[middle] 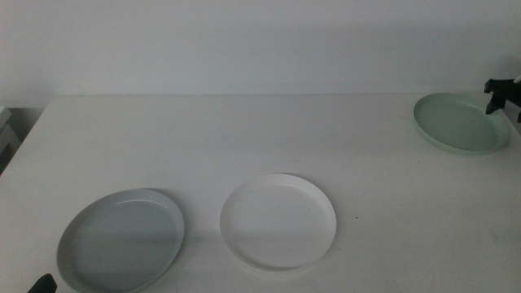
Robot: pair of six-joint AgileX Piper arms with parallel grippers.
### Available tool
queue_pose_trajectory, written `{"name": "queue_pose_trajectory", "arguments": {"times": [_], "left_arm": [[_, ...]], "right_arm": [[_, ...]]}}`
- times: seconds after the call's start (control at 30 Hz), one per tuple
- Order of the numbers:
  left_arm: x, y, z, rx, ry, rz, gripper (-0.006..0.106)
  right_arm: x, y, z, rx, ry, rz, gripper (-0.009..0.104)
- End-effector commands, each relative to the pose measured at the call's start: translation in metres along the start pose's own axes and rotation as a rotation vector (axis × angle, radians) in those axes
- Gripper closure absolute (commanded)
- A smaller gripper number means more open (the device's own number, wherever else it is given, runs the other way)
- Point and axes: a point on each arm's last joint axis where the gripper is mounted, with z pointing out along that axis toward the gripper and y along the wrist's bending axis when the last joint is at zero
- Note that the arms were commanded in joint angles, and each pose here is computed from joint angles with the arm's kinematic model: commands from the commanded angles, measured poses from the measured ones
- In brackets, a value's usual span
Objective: Stack the three bowls on top of each other.
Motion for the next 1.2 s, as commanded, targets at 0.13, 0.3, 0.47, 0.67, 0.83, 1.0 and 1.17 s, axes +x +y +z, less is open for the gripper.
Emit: {"name": "queue_pose_trajectory", "arguments": {"times": [0.13, 0.3, 0.47, 0.67, 0.83, 1.0, 1.17], "left_arm": [[-0.005, -0.001, -0.001, 0.013, -0.080, -0.022, 0.010], [-0.005, -0.001, -0.001, 0.013, -0.080, -0.022, 0.010], [-0.005, -0.001, -0.001, 0.013, -0.080, -0.022, 0.010], [-0.005, -0.001, -0.001, 0.013, -0.080, -0.022, 0.010], [-0.005, -0.001, -0.001, 0.013, -0.080, -0.022, 0.010], [-0.005, -0.001, -0.001, 0.013, -0.080, -0.022, 0.010], [-0.005, -0.001, -0.001, 0.013, -0.080, -0.022, 0.010]], "right_arm": [[-0.022, 0.001, -0.032, 0.015, -0.136, -0.032, 0.042], [-0.019, -0.001, -0.021, 0.016, -0.127, -0.040, 0.055], [-0.018, -0.001, -0.018, 0.014, -0.119, -0.039, 0.078], [-0.019, 0.002, -0.028, -0.005, -0.108, -0.050, 0.095], [-0.022, 0.018, -0.060, -0.116, -0.089, -0.038, 0.095], [-0.013, 0.056, -0.107, -0.215, -0.074, -0.096, 0.095], [0.018, 0.102, -0.153, -0.246, -0.115, -0.171, 0.095]]}}
